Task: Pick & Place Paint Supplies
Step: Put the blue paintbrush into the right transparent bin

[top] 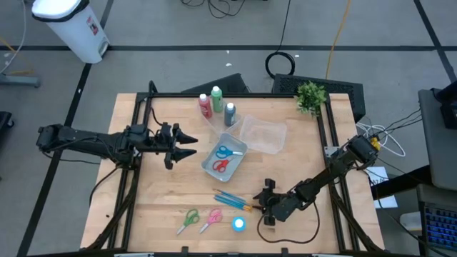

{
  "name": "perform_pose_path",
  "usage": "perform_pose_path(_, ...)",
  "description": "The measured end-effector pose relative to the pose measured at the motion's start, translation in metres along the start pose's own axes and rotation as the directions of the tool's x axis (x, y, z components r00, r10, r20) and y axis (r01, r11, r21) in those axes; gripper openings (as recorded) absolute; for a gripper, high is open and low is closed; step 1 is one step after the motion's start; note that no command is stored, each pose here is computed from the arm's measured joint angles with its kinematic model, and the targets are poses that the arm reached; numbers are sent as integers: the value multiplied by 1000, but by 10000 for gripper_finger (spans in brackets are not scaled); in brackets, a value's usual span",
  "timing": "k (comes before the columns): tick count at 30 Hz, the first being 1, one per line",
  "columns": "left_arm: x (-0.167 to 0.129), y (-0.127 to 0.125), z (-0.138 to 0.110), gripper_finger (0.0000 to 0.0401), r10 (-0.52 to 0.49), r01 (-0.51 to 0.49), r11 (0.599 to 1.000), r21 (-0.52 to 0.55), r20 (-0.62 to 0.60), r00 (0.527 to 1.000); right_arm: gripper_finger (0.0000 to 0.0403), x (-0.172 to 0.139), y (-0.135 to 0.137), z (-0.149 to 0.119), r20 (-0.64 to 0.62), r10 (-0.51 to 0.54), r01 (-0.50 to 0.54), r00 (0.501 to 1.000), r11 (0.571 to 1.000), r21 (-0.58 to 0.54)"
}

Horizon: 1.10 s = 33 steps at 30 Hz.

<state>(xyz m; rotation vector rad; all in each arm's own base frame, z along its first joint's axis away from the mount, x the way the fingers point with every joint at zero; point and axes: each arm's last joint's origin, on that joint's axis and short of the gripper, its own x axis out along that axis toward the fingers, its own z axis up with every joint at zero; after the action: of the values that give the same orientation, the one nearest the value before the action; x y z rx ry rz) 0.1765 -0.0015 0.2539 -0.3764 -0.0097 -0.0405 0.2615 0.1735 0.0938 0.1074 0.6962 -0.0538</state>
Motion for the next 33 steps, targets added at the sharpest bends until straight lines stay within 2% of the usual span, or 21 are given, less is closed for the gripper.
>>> perform_pose_path(11,0,0,0,257,0,0,1000,5,0,1000,121,2,-2,-1,-7,-14,14,1000,1000,-3)
perform_pose_path(16,0,0,0,257,0,0,1000,5,0,1000,106,2,-4,-1,8,-51,52,999,997,-51)
perform_pose_path(33,0,0,0,257,0,0,1000,5,0,1000,18,6,-10,2,6,-70,70,998,994,-87)
